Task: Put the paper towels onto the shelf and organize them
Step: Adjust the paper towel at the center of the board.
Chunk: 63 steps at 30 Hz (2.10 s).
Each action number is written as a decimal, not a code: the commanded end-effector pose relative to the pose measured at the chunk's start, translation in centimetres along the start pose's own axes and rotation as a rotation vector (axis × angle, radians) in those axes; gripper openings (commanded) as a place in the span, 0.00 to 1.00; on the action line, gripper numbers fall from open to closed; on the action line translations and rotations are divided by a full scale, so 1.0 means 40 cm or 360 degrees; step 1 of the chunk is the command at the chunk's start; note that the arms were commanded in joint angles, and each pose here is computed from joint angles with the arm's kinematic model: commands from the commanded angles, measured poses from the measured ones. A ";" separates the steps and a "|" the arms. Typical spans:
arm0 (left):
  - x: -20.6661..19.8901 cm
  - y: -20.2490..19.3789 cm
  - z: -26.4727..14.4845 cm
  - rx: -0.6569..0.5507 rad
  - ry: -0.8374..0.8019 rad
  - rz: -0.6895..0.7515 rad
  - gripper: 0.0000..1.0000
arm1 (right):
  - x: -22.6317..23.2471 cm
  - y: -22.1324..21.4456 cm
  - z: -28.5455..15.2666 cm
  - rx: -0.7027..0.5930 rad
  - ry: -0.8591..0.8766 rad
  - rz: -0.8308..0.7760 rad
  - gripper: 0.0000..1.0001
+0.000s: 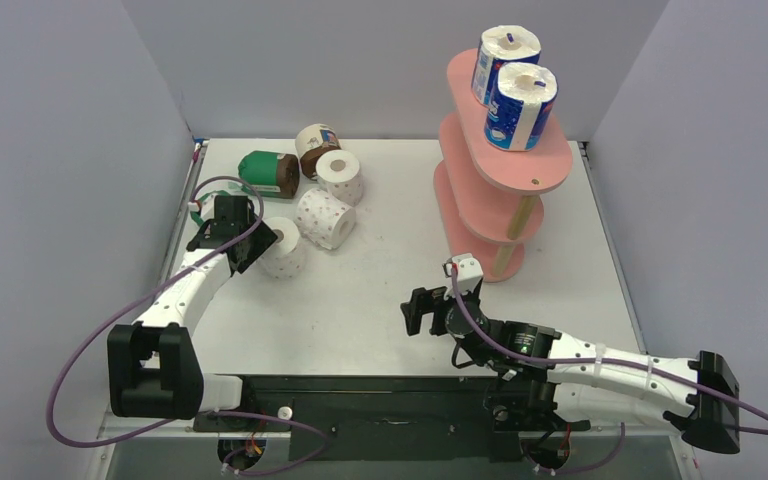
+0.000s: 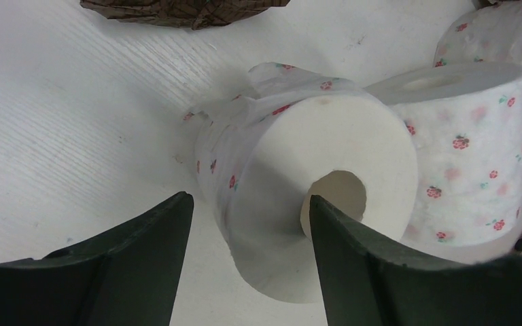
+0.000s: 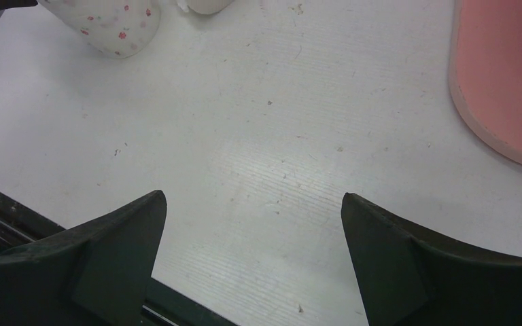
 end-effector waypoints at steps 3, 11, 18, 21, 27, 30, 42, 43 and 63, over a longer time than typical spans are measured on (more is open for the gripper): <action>-0.029 0.029 0.004 -0.0067 -0.0104 -0.0039 0.54 | -0.018 0.020 -0.008 -0.0080 -0.0052 0.0043 0.96; -0.035 0.024 0.010 -0.0049 -0.0130 -0.0024 0.33 | -0.027 0.043 -0.025 -0.0120 -0.0077 0.0045 0.96; -0.056 0.043 -0.051 -0.0098 -0.0256 -0.0001 0.14 | -0.041 0.079 -0.053 -0.0186 -0.0106 0.0035 0.96; -0.073 0.050 -0.100 -0.0114 -0.0330 0.0037 0.12 | -0.050 0.100 -0.069 -0.0222 -0.0131 0.0017 0.96; -0.146 0.023 -0.240 -0.0202 -0.0522 0.0193 0.12 | -0.065 0.130 -0.093 -0.0271 -0.0169 -0.0013 0.96; -0.186 -0.013 -0.277 -0.0175 -0.0606 0.0246 0.12 | -0.072 0.135 -0.100 -0.0287 -0.0185 0.0010 0.96; -0.373 -0.216 -0.295 0.0013 -0.0871 0.0460 0.11 | -0.126 0.104 -0.105 -0.0307 -0.0304 0.0156 0.97; -0.384 -0.230 -0.285 0.0027 -0.0877 0.0471 0.11 | -0.135 0.093 -0.103 -0.0302 -0.0314 0.0173 0.97; -0.441 -0.293 -0.231 0.0080 -0.0828 0.0535 0.12 | -0.208 0.104 -0.141 -0.0503 -0.0357 0.0389 0.94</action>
Point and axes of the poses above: each gripper's point midway between its finger pads, its own z axis out along the fingers, its own x axis along the line the jaws close on, y = z × x, the point moved 4 cm from there along -z, back along the fingers, and after that the axes turned 13 degrees about z, right-handed, at the moved point
